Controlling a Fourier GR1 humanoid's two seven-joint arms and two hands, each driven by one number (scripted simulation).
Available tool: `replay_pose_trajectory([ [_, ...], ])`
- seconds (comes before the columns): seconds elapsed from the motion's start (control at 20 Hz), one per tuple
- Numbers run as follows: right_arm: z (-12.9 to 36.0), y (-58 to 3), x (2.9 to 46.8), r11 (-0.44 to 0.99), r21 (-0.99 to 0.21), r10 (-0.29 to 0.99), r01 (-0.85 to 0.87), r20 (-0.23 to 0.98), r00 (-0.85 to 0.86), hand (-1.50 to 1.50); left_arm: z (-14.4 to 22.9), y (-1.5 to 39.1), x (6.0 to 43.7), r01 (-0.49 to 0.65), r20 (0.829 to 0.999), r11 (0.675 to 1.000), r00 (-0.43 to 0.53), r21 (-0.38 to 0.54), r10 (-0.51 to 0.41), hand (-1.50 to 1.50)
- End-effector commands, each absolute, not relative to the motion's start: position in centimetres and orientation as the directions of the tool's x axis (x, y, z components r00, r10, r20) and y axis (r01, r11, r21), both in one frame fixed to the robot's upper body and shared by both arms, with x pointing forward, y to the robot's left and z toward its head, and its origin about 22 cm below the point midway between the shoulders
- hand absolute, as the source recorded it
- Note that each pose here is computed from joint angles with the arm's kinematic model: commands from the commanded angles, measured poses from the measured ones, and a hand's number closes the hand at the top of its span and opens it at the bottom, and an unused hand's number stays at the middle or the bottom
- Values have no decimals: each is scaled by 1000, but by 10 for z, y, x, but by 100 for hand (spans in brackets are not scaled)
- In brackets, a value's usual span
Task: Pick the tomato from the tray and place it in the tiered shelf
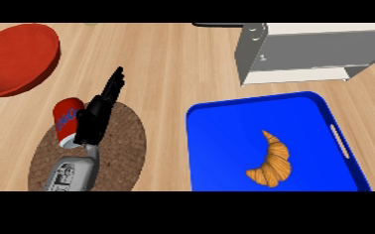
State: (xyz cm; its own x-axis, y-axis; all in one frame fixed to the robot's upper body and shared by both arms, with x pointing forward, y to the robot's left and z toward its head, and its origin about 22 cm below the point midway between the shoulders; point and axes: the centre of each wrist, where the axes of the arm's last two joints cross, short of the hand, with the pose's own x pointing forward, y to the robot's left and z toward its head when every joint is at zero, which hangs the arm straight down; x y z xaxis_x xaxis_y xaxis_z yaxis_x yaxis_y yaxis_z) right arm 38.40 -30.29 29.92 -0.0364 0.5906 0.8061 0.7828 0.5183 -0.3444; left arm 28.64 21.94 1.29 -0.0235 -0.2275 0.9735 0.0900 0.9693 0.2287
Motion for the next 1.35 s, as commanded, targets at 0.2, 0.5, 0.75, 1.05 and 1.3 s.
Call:
replay_pose_trajectory([
  [0.2, 341, -335, 351, 519, -22, 385, 855, 899, -211, -150, 5, 231, 273, 96, 976, 971, -10, 219, -219, 0],
  [0.5, 385, -393, 296, 441, -43, 328, 897, 937, -116, -150, 19, 238, 291, 76, 974, 971, 0, 225, -226, 0],
  [0.75, 379, -446, 245, 464, -176, 289, 868, 957, 39, -150, 5, 233, 277, 54, 973, 972, -16, 229, -228, 0],
  [1.05, 382, -496, 172, 437, -276, 349, 856, 929, 121, -150, 2, 236, 270, 71, 969, 967, -5, 247, -247, 0],
  [1.3, 356, -531, 118, 495, -280, 321, 822, 938, 126, -150, 17, 237, 288, 56, 972, 971, -14, 234, -234, 0],
])
